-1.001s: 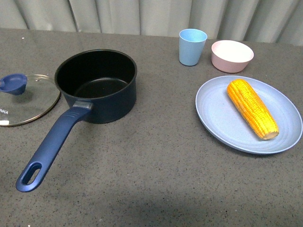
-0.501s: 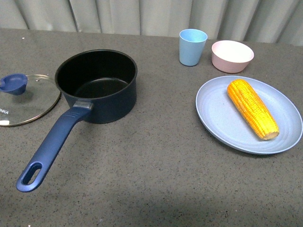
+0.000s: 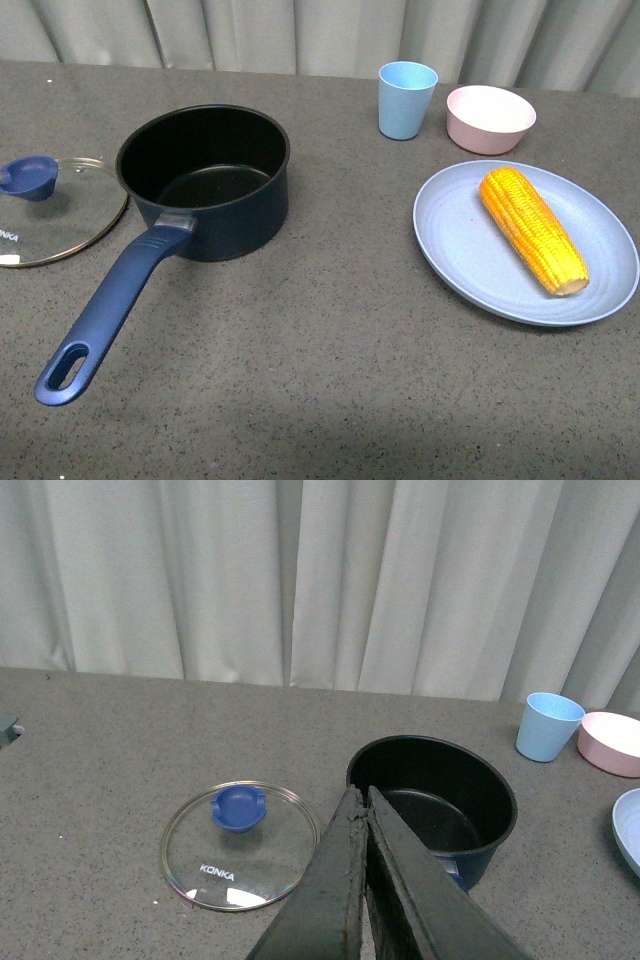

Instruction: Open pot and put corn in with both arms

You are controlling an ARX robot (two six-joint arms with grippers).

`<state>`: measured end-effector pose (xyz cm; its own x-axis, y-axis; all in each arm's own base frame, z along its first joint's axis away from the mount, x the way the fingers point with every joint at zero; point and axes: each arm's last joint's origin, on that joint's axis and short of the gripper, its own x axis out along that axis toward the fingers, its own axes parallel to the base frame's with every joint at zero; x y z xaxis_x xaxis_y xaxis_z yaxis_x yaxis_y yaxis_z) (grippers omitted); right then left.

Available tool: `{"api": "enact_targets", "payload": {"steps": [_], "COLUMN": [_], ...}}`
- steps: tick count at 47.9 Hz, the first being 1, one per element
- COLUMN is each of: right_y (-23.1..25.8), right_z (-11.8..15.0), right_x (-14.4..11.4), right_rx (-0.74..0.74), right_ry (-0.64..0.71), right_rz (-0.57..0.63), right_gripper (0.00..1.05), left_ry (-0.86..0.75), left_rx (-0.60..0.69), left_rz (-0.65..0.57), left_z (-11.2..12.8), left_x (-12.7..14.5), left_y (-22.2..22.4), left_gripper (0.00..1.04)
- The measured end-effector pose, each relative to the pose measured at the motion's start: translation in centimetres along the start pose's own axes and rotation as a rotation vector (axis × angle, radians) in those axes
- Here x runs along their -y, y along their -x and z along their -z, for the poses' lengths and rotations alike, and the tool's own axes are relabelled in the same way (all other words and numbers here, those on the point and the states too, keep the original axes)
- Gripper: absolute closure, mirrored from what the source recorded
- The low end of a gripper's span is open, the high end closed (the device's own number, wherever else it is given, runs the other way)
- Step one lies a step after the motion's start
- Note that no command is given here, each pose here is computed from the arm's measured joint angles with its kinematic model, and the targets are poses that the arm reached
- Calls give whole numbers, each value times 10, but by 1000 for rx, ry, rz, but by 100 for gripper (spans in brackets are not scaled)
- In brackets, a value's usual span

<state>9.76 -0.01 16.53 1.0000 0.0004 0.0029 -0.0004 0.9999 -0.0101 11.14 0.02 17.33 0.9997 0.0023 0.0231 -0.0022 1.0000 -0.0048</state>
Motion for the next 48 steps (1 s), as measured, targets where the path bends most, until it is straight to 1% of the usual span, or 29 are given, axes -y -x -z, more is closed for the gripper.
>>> {"api": "enact_targets", "payload": {"steps": [11,15,20,31,33,35,38,39,41,44,48], "right_y": [0,0,0,0,0,-1,-2,-3,-4,-9,-18], "right_z": [0,0,0,0,0,-1,-6,-7,-5,-1,0], "right_x": [0,0,0,0,0,0,-2,-2,-2,0,4], "right_rx": [0,0,0,0,0,10,48,46,14,-44,-107], "right_ry": [0,0,0,0,0,15,69,88,106,117,103], "right_rz": [0,0,0,0,1,54,220,266,325,333,305], "right_gripper": [9,9,9,9,9,9,9,9,9,9,9], "left_ry": [0,0,0,1,0,0,0,0,0,0,0], "left_rx": [0,-34,-7,-7,-7,-7,-8,-8,-8,-8,-7], "left_rz": [0,1,0,1,0,1,0,0,0,0,0], "left_z": [0,5,3,3,3,3,3,3,3,3,3], "left_x": [0,0,0,0,0,0,0,0,0,0,0], "left_y": [4,11,14,15,15,15,15,15,15,15,15], "left_gripper": [101,101,101,100,93,88,77,75,66,57,45]}}
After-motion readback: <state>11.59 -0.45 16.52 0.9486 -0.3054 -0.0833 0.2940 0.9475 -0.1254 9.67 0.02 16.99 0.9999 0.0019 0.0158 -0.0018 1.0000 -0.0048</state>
